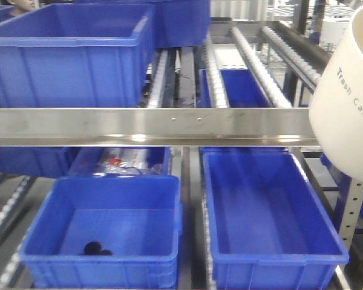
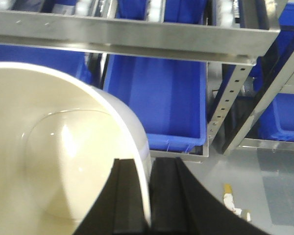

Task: Move white bin to right shelf second layer
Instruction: 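Carry the bin with the right gripper over the second shelf layer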

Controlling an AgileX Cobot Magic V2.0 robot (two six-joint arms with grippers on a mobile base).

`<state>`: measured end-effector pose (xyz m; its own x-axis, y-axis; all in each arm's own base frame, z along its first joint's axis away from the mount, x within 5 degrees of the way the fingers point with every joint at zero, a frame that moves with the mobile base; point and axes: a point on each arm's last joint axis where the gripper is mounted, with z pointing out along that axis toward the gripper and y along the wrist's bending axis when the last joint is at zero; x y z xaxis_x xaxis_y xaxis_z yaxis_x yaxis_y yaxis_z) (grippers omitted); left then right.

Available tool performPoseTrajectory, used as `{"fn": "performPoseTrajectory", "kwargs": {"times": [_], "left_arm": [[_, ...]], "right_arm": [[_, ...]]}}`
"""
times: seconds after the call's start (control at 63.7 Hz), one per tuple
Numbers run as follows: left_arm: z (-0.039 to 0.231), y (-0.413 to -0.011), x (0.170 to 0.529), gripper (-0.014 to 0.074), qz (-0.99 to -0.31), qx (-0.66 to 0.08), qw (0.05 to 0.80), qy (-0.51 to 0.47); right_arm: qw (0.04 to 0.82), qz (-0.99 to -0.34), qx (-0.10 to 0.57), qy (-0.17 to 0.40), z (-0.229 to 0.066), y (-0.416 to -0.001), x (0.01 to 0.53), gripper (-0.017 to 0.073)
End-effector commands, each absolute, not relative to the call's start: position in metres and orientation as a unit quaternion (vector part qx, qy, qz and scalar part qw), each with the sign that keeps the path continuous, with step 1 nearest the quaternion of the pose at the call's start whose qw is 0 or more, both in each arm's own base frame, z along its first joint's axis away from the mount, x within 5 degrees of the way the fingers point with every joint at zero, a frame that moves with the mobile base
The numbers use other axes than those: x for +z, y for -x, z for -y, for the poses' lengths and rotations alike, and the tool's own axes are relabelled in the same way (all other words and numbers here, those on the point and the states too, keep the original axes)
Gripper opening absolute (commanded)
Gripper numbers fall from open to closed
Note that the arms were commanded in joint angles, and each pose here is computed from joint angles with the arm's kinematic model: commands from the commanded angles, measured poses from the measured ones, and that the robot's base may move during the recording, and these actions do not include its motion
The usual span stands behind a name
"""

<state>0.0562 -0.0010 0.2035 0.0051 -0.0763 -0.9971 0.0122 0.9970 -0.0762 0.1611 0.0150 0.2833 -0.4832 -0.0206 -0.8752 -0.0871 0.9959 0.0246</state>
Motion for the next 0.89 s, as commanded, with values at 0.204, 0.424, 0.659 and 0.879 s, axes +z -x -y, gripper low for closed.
{"fn": "performPoseTrajectory", "kwargs": {"times": [0.204,0.424,0.659,0.879], "left_arm": [[0.0006,-0.056,0.2022,0.0085,-0.68,-0.034,0.732,0.025],[0.0006,-0.056,0.2022,0.0085,-0.68,-0.034,0.732,0.025],[0.0006,-0.056,0.2022,0.0085,-0.68,-0.034,0.732,0.025],[0.0006,-0.056,0.2022,0.0085,-0.68,-0.034,0.732,0.025]], "right_arm": [[0.564,-0.825,0.033,0.029,-0.0147,-0.166,0.3046,0.0055],[0.564,-0.825,0.033,0.029,-0.0147,-0.166,0.3046,0.0055],[0.564,-0.825,0.033,0.029,-0.0147,-0.166,0.3046,0.0055],[0.564,-0.825,0.033,0.029,-0.0147,-0.166,0.3046,0.0055]]}}
